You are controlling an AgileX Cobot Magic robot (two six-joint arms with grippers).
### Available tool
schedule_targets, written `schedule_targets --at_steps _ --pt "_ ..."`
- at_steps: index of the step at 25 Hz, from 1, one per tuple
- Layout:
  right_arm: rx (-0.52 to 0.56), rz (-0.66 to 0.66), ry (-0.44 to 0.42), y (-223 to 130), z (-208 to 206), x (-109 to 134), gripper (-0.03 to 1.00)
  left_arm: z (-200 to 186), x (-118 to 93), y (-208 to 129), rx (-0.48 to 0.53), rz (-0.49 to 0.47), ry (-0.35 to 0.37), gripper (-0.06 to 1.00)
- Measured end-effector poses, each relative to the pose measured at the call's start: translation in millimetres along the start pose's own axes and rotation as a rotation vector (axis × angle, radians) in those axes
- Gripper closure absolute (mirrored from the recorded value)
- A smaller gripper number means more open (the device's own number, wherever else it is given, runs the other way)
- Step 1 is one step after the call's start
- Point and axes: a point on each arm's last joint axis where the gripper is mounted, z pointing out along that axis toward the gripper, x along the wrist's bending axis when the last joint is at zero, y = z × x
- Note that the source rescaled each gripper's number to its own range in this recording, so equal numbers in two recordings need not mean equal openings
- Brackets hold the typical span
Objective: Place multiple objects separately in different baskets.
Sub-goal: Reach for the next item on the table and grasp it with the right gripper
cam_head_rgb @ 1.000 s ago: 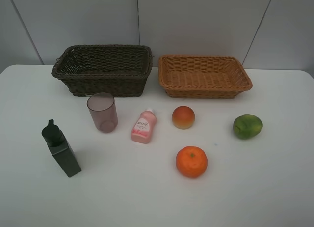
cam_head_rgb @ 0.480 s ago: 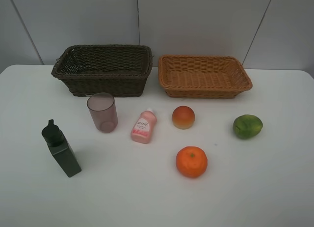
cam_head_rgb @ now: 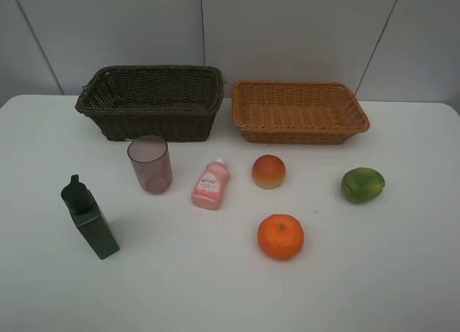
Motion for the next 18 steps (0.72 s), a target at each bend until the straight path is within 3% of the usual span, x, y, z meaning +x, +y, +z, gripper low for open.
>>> schedule_targets --at_steps 5,12,18 --pt "0.198 0.004 0.005 17 29 3 0.01 0 0 0 0.000 0.000 0.000 -0.06" --pt "0.480 -0.002 0.033 70 98 13 0.01 0 0 0 0.000 0.000 0.000 -0.06" --pt "0.564 -0.142 0.176 100 167 57 0.01 0 0 0 0.000 0.000 0.000 -0.06"
